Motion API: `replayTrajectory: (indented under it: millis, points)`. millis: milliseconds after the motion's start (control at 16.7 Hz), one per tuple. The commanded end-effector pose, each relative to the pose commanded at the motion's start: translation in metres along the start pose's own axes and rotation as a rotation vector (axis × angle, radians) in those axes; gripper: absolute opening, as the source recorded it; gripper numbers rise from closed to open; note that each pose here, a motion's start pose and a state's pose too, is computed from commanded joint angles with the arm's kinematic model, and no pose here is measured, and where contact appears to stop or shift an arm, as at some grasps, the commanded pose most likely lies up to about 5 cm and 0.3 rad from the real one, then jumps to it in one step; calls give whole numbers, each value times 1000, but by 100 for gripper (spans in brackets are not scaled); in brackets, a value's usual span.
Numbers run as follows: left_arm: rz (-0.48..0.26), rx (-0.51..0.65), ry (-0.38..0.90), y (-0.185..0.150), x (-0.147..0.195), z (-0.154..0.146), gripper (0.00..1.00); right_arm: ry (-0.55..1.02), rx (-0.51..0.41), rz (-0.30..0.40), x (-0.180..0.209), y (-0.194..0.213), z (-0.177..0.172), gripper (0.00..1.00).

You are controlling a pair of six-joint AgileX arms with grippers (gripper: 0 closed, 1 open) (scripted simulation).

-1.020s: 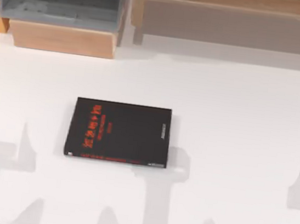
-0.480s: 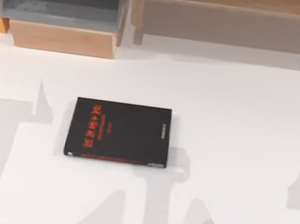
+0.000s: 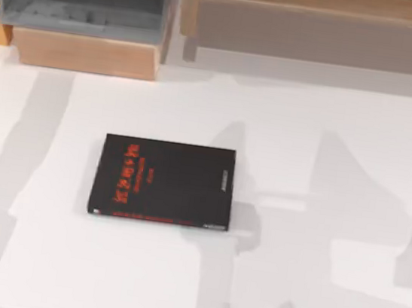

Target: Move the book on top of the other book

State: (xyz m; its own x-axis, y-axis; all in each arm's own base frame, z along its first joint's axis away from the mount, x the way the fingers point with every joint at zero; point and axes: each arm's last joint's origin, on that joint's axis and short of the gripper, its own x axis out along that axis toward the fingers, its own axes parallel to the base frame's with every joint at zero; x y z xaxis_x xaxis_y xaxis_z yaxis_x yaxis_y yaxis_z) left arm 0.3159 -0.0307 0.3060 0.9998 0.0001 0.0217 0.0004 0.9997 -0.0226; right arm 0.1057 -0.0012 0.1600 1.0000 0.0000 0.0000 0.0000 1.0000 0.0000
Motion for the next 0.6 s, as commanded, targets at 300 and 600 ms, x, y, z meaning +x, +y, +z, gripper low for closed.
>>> replayTrajectory:
  millis: [300,600]
  points:
    - [-10,2,28,-22,87,-40,100,0,0,0,0,0,0,100]
    - [-17,2,27,-32,117,-61,100,0,0,0,0,0,0,100]
